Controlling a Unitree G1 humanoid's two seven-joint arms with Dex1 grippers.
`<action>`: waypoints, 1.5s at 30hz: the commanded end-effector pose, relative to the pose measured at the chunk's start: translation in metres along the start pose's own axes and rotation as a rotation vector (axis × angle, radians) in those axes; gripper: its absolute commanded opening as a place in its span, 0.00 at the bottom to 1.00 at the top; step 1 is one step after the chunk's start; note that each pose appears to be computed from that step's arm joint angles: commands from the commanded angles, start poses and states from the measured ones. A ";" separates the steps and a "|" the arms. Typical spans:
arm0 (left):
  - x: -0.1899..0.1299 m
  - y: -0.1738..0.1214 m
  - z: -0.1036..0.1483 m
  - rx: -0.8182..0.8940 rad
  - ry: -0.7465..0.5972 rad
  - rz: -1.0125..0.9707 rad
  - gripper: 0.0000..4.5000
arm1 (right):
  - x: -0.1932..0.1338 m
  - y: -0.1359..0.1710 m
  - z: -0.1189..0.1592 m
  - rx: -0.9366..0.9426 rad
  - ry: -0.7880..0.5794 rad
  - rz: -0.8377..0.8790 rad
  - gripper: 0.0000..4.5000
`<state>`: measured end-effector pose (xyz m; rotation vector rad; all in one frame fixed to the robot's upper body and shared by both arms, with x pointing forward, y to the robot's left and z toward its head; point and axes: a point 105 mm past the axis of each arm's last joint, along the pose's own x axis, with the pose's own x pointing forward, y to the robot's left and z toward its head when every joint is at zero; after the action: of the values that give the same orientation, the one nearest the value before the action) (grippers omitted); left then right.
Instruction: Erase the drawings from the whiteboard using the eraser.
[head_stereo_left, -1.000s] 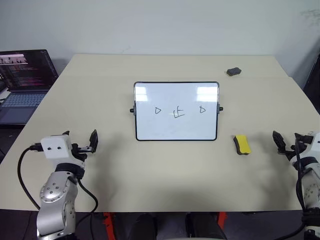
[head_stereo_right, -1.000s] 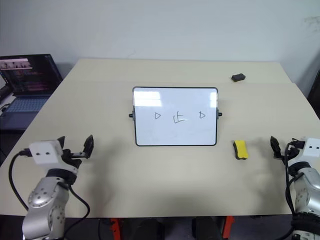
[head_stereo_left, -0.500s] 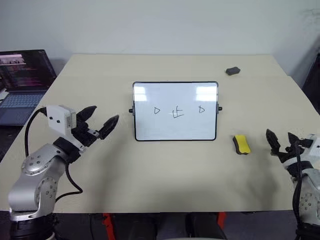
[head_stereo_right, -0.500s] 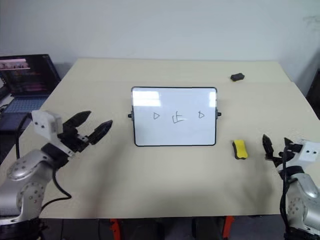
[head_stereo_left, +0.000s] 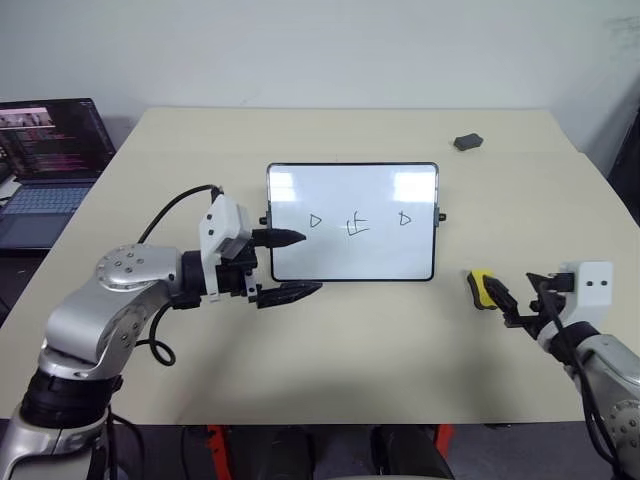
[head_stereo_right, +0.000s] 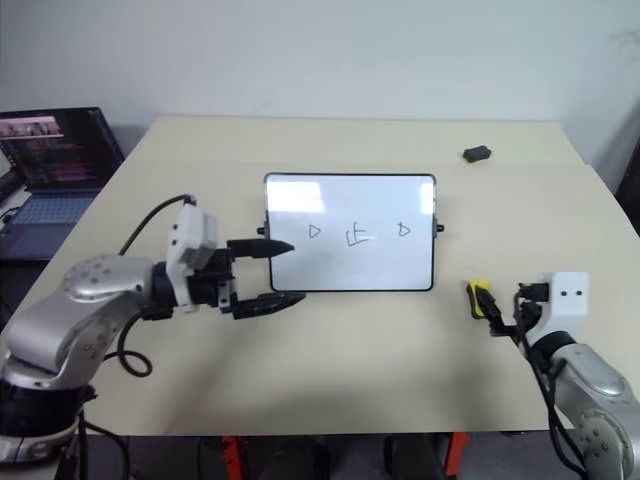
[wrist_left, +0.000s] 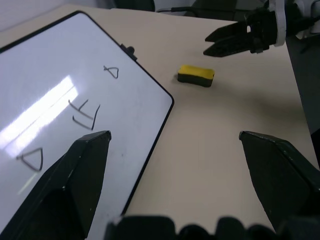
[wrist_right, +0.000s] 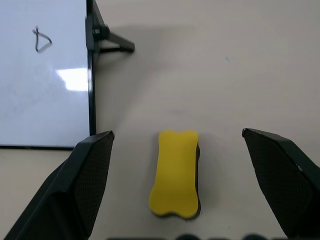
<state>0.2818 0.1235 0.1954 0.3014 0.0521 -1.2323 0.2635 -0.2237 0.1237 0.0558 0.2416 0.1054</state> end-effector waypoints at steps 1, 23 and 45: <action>0.006 -0.002 0.001 0.051 -0.002 -0.042 1.00 | 0.008 0.007 0.008 -0.057 -0.018 -0.067 0.99; 0.019 -0.025 -0.005 0.074 0.009 -0.163 1.00 | 0.040 -0.001 -0.006 -0.034 0.020 -0.115 0.99; 0.023 -0.028 -0.002 0.075 0.007 -0.188 1.00 | 0.047 -0.010 -0.015 -0.027 0.034 -0.138 0.64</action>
<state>0.2674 0.0988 0.1751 0.3499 0.0789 -1.4035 0.3028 -0.2246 0.0852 0.0178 0.3309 -0.0194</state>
